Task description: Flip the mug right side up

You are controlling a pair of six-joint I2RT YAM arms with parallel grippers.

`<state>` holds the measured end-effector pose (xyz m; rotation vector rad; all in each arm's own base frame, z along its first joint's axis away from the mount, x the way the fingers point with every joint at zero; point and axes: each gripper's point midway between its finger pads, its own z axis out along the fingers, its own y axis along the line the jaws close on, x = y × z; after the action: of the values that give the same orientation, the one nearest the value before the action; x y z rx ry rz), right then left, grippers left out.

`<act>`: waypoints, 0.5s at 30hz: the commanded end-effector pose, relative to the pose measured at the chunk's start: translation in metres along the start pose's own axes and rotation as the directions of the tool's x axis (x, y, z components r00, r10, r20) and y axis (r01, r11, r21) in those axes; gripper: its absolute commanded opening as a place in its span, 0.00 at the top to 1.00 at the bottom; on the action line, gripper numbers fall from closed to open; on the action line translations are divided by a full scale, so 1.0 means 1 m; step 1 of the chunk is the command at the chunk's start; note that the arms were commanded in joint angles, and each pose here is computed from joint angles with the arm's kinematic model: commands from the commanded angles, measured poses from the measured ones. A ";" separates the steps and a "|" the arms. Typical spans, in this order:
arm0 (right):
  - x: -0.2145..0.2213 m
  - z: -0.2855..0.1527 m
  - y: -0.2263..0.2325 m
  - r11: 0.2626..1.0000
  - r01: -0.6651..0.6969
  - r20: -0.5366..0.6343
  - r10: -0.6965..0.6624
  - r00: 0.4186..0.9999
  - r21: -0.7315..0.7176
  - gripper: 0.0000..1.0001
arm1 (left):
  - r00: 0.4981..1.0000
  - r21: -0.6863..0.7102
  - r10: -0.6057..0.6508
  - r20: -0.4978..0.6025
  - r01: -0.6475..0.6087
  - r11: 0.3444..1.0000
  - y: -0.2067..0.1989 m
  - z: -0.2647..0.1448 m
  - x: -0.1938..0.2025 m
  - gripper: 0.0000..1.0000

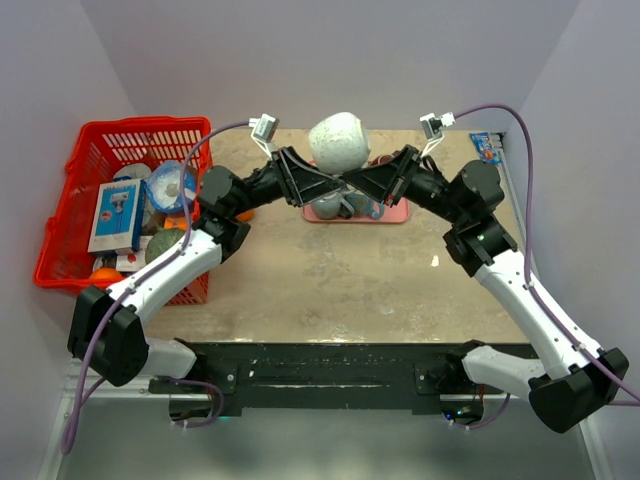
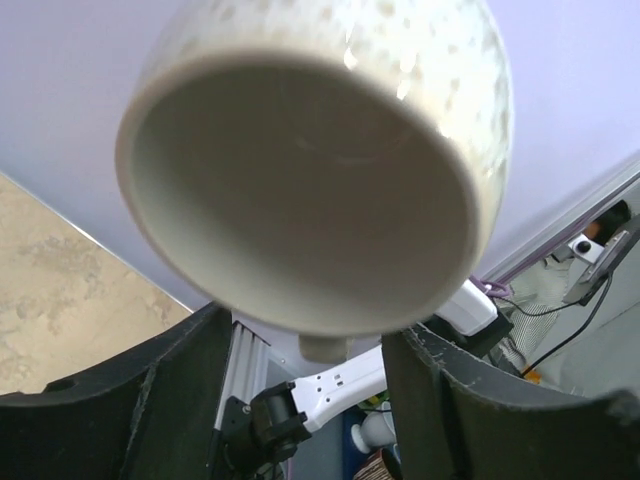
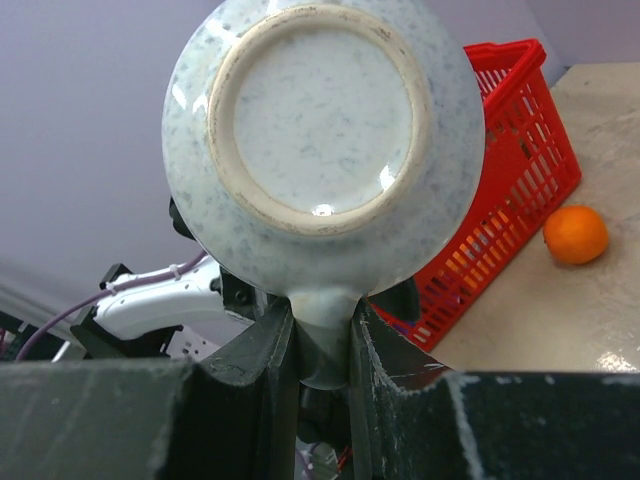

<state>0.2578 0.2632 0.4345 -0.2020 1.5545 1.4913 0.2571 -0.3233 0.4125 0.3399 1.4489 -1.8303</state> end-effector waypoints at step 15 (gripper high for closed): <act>-0.023 -0.001 0.044 0.977 0.152 0.106 -0.137 0.985 -0.152 1.00 | 1.000 0.055 -0.006 -0.018 0.007 0.998 -0.025 0.011 -0.003 0.58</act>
<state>0.2567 0.2657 0.4361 -0.2268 1.5290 1.4859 0.2526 -0.3248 0.4237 0.2997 1.4495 -1.8925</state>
